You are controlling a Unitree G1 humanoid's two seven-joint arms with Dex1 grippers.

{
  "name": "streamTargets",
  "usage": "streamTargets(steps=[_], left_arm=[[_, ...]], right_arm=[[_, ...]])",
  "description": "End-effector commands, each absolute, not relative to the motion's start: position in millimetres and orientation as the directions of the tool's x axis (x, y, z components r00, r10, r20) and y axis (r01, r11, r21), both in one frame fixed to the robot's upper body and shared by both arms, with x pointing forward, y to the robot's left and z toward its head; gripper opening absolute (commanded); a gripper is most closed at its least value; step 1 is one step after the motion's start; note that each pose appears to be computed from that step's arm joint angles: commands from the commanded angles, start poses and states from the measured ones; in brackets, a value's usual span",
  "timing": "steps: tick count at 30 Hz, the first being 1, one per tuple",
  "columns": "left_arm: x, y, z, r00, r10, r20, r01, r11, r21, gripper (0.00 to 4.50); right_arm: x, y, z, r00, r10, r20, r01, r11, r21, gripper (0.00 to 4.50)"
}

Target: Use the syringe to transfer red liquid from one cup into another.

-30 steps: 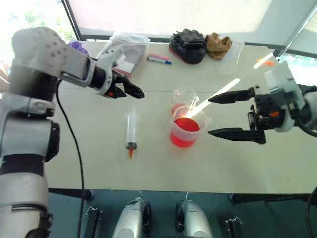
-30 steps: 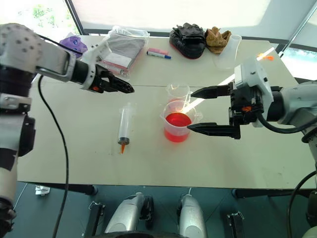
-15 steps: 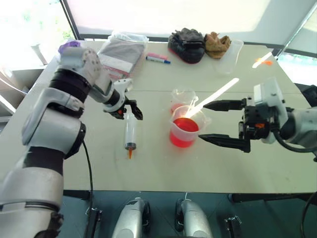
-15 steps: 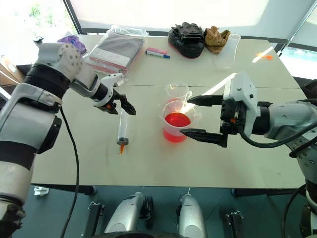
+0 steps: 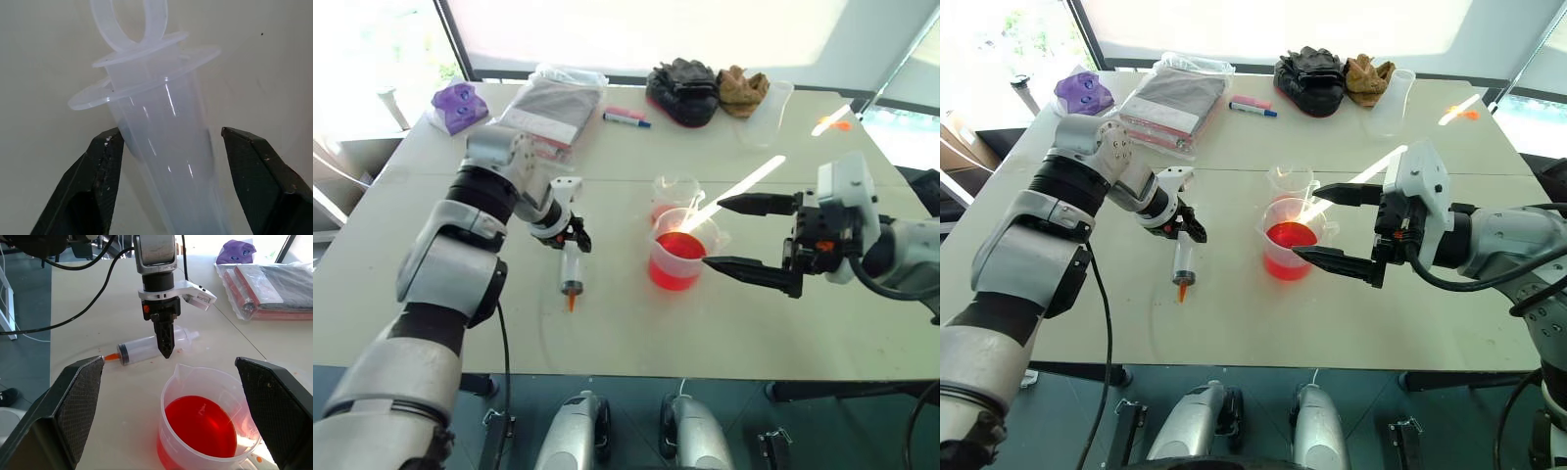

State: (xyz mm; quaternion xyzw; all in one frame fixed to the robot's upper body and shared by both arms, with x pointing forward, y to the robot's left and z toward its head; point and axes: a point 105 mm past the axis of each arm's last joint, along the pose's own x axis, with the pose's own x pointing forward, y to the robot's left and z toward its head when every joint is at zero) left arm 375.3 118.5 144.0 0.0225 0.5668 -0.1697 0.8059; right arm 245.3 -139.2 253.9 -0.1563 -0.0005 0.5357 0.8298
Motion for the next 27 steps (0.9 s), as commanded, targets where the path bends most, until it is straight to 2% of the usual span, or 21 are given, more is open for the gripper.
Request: streamTargets(steps=[1,4,9,13,15,18,20,22,23,25,26,27], left_arm=[[371,118,132,0.269,-0.251,-0.930,0.294,0.941,-0.169,1.98],[372,119,132,0.273,-0.253,-0.928,0.290,0.942,-0.172,1.67],[376,113,151,0.326,-0.330,-0.886,0.330,0.918,-0.221,1.55],[383,105,215,0.445,-0.493,-0.748,0.442,0.847,-0.295,1.55],[382,98,253,0.477,-0.586,-0.655,0.517,0.790,-0.330,1.55],[379,90,325,0.546,-0.719,-0.429,0.715,0.667,-0.208,1.55],[377,86,343,0.533,-0.770,-0.351,0.775,0.611,-0.163,1.55],[379,81,362,0.536,-0.816,-0.217,0.820,0.564,-0.094,1.55],[380,73,372,0.530,-0.840,-0.113,0.836,0.540,-0.092,1.55],[382,59,394,0.521,-0.843,0.131,0.853,0.521,-0.040,1.55],[381,57,399,0.517,-0.832,0.203,0.850,0.527,-0.005,1.55],[378,51,395,0.496,-0.842,0.210,0.859,0.511,0.018,1.55]], right_arm=[[241,-138,263,0.425,0.895,-0.137,-0.879,0.372,-0.298,4.50],[241,-138,263,0.423,0.896,-0.136,-0.881,0.371,-0.294,4.50],[241,-139,261,0.422,0.896,-0.139,-0.883,0.371,-0.288,4.50],[240,-146,263,0.434,0.890,-0.140,-0.881,0.386,-0.272,4.50],[241,-154,273,0.453,0.885,-0.107,-0.869,0.412,-0.273,4.50],[252,-178,305,0.537,0.843,0.018,-0.802,0.518,-0.297,4.50],[258,-188,317,0.575,0.815,0.068,-0.763,0.565,-0.313,4.50],[272,-198,334,0.644,0.752,0.141,-0.670,0.644,-0.369,4.50],[285,-206,354,0.699,0.677,0.229,-0.554,0.716,-0.424,4.50],[294,-208,378,0.717,0.618,0.322,-0.429,0.756,-0.494,4.50],[296,-208,384,0.715,0.611,0.341,-0.402,0.758,-0.514,4.50],[297,-207,386,0.712,0.609,0.348,-0.389,0.756,-0.527,4.50]])
